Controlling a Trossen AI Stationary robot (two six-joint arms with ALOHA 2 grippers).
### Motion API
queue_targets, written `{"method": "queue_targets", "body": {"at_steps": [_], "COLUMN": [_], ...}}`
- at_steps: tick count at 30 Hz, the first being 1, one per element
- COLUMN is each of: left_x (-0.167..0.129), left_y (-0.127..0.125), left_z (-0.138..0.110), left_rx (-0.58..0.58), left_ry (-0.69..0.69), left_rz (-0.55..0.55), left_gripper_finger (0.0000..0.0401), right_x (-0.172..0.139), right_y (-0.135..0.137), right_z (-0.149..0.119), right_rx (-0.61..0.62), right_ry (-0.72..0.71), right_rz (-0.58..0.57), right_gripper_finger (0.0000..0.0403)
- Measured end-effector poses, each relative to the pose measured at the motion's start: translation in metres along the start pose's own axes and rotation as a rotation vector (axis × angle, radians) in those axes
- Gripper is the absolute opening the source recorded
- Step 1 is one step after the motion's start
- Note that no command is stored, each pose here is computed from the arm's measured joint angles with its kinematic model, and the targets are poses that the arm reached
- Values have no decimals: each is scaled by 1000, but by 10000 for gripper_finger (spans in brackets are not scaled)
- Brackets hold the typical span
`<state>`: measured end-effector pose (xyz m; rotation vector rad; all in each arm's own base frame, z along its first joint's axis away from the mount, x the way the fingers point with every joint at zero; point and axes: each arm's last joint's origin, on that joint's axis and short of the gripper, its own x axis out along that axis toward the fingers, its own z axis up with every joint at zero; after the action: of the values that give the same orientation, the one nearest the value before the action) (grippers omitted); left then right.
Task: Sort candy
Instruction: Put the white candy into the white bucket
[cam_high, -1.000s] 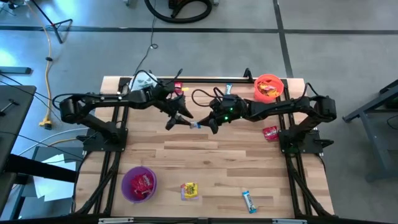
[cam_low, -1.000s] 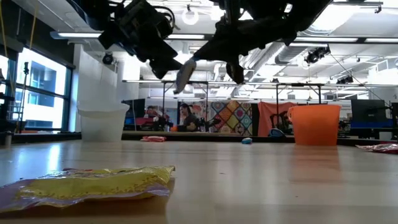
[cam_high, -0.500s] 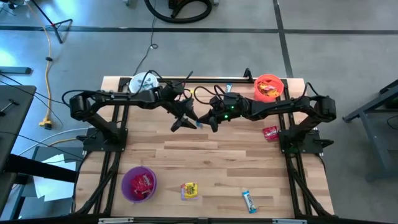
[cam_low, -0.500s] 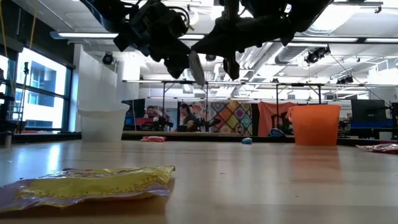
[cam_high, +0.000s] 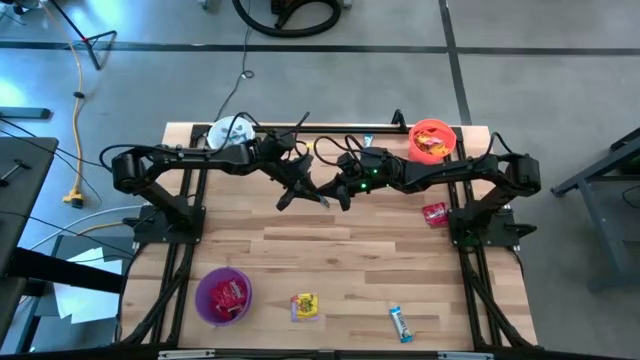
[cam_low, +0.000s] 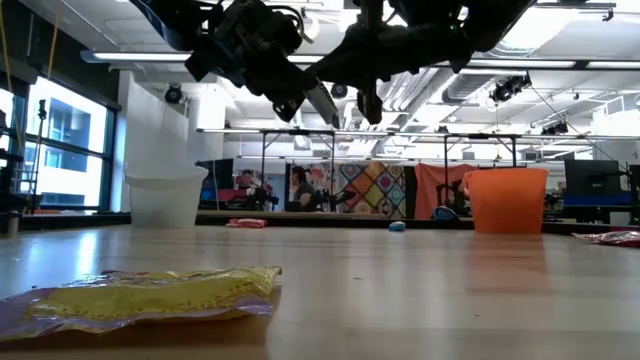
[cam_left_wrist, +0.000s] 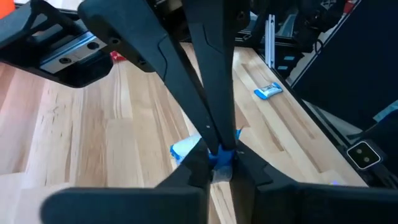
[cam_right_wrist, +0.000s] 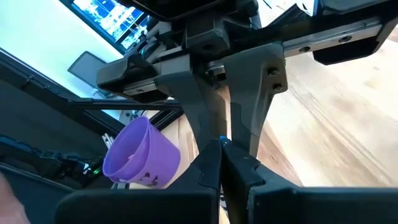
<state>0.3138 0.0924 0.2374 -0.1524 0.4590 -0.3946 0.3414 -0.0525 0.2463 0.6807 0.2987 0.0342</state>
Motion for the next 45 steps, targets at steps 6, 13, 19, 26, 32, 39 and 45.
{"method": "queue_targets", "body": {"at_steps": [6, 13, 19, 26, 32, 39, 45], "left_x": [-3, -28, -67, -117, -169, -212, -222], "left_y": [2, 9, 10, 5, 3, 17, 30], "left_z": [1, 6, 12, 10, -11, -39, -57], "left_rx": [-13, -50, -77, -184, -487, -712, -852], "left_ry": [-6, -17, -28, 13, 82, 158, 200], "left_rz": [18, 127, 282, 550, 877, 1134, 1171], "left_gripper_finger": [13, 4, 3, 2, 1, 1, 1], "right_x": [0, -7, -21, -31, -35, -37, -37], "right_y": [1, -1, -3, -6, -14, -18, -19], "right_z": [1, 11, 33, 56, 60, 61, 62], "right_rx": [0, 4, -28, -77, -95, -89, -88], "right_ry": [-9, -72, -145, -216, -213, -211, -211], "right_rz": [6, -35, -81, -102, -136, -154, -158], "right_gripper_finger": [11, 98, 155, 162, 162, 162, 162]}}
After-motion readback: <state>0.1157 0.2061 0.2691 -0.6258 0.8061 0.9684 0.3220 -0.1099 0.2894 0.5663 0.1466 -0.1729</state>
